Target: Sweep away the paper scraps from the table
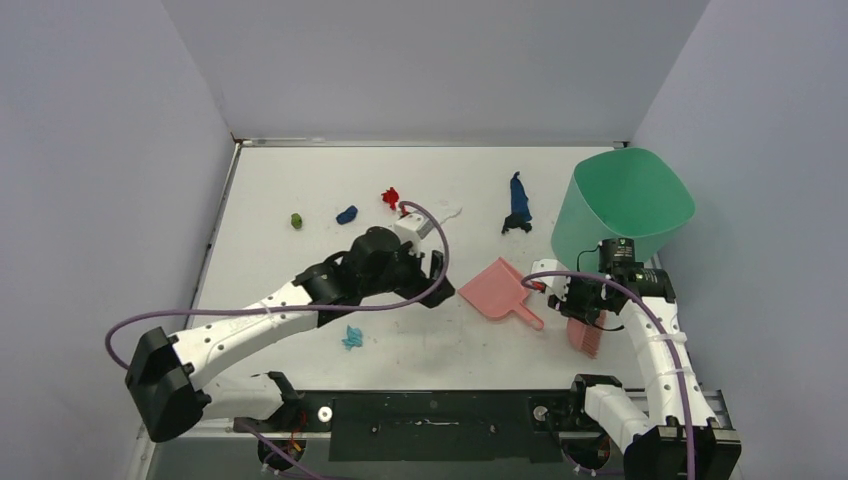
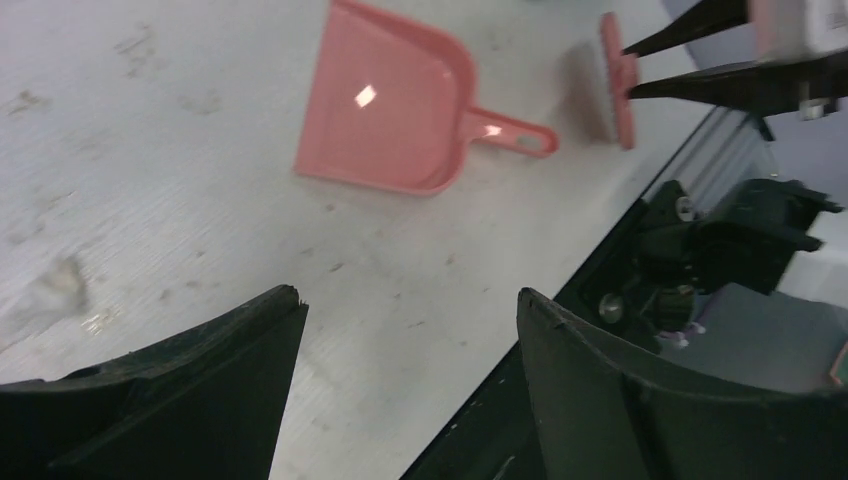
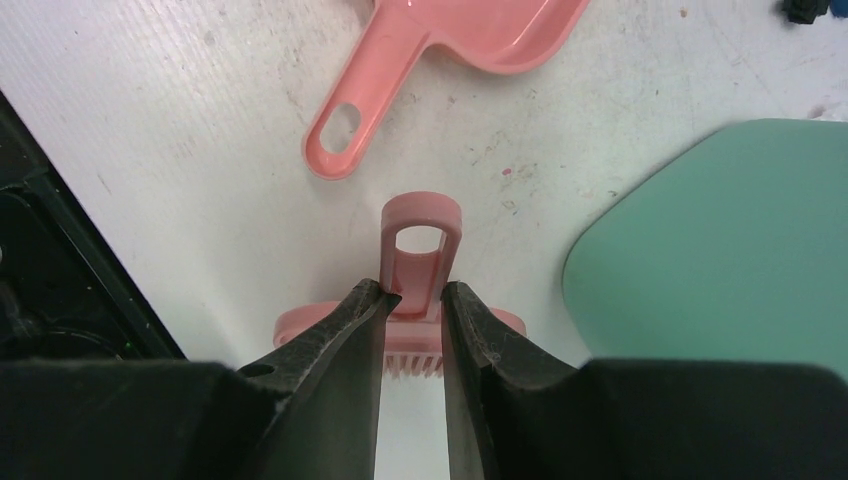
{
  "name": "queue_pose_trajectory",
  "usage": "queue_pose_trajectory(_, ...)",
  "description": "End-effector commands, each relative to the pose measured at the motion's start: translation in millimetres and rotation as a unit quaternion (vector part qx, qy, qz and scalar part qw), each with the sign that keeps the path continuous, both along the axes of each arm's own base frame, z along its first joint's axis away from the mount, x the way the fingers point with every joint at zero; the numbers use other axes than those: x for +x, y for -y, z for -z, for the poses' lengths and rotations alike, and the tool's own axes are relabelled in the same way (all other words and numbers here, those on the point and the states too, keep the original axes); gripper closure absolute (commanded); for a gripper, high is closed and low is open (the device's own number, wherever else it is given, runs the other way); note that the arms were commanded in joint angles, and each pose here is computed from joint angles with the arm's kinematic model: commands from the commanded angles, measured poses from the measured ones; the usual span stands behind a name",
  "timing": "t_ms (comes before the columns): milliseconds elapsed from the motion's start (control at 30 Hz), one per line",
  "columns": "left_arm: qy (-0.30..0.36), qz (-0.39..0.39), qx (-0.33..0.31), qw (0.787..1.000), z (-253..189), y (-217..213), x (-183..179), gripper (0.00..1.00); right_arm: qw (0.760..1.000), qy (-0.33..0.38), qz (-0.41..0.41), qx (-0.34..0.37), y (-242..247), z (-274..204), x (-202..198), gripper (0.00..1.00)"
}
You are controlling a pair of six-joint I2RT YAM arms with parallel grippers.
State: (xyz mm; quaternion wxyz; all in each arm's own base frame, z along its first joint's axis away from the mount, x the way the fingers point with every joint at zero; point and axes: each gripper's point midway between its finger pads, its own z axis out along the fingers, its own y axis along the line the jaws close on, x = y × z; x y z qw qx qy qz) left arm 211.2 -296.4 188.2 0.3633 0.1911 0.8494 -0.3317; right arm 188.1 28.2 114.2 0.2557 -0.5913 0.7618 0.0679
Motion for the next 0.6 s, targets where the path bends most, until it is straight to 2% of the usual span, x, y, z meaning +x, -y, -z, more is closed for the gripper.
queue_pose_trajectory(0, 0.000, 0.012, -0.109, 0.994, -56.2, 71.6, -6.0, 0.24, 0.999, 0.013, -0.005, 0.048, -17.9, -14.1, 0.4, 0.92)
queue_pose_trajectory(100, -0.050, 0.000, -0.182, 0.982, -61.1, 100.6, -7.1, 0.29, 0.998, 0.018, -0.004, 0.061, -22.3, -18.0, 0.9, 0.92)
queue_pose_trajectory(200, -0.090, -0.001, -0.242, 0.966, -63.7, 124.3, -4.1, 0.37, 0.997, 0.022, -0.004, 0.076, -27.2, -23.9, 1.4, 0.92)
queue_pose_trajectory(333, -0.119, 0.023, -0.257, 0.959, -57.9, 158.9, -5.3, 0.40, 0.996, 0.021, 0.001, 0.087, -30.0, -25.0, 2.2, 0.92)
queue_pose_trajectory(567, -0.163, 0.052, -0.270, 0.947, -32.8, 212.5, -8.7, 0.35, 0.995, 0.015, 0.002, 0.095, -32.9, -23.3, -0.2, 0.92)
